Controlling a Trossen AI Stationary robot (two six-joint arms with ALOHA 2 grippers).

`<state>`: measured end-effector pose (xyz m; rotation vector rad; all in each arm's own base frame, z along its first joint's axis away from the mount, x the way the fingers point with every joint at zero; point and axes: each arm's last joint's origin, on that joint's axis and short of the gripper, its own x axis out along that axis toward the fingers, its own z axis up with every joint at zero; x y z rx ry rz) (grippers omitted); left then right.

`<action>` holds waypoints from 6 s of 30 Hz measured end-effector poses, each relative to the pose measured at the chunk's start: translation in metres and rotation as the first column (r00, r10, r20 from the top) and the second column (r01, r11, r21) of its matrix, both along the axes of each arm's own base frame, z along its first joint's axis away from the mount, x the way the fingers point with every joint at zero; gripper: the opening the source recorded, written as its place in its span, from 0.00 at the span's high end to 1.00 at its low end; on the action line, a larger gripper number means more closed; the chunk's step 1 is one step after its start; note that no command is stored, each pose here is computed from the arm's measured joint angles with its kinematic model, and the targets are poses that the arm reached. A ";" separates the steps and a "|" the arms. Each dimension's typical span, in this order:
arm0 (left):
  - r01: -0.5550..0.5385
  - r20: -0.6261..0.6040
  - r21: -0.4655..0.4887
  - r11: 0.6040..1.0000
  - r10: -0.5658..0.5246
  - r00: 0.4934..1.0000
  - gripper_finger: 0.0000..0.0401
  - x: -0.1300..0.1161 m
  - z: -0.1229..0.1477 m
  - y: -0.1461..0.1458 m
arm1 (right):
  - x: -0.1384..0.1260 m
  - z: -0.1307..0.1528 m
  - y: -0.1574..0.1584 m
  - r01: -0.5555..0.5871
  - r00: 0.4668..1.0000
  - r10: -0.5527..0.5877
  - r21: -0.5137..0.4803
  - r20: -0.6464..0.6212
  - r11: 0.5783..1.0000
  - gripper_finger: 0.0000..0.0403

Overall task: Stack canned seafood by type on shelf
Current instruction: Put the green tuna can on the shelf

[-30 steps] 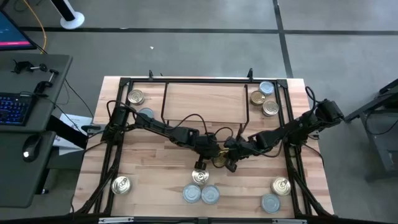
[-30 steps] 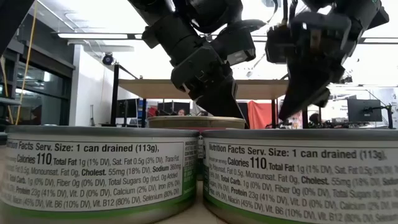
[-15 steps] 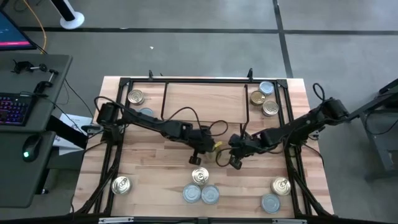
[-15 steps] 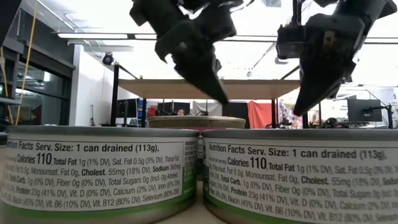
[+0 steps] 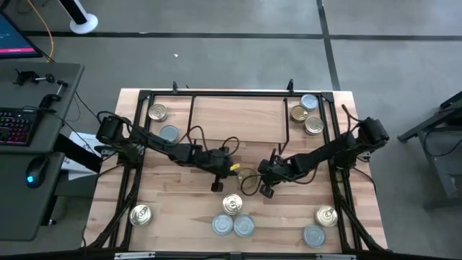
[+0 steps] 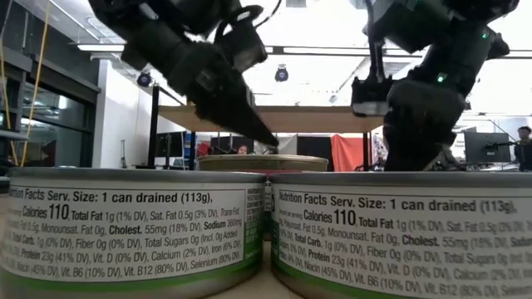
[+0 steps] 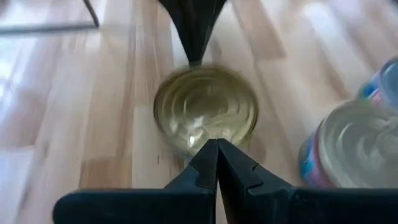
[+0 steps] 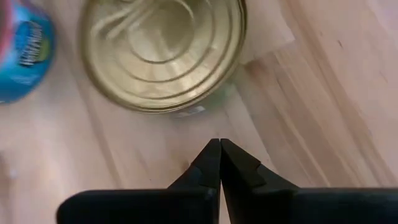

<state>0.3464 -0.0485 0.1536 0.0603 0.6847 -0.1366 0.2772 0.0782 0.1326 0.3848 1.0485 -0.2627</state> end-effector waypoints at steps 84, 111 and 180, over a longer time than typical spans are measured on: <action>-0.113 0.087 0.015 0.994 0.111 0.990 1.00 -0.046 -0.050 -0.011 | 0.031 -0.004 -0.012 0.056 0.970 -0.066 0.051 0.235 0.997 1.00; -0.191 -0.028 0.049 0.980 0.192 0.981 1.00 -0.057 -0.062 -0.017 | 0.048 0.020 -0.006 0.024 0.862 -0.080 0.117 0.501 0.993 1.00; -0.243 0.275 -0.067 0.968 0.252 0.928 1.00 -0.044 -0.019 -0.043 | 0.047 0.030 0.019 -0.044 0.999 0.047 -0.121 0.018 0.992 1.00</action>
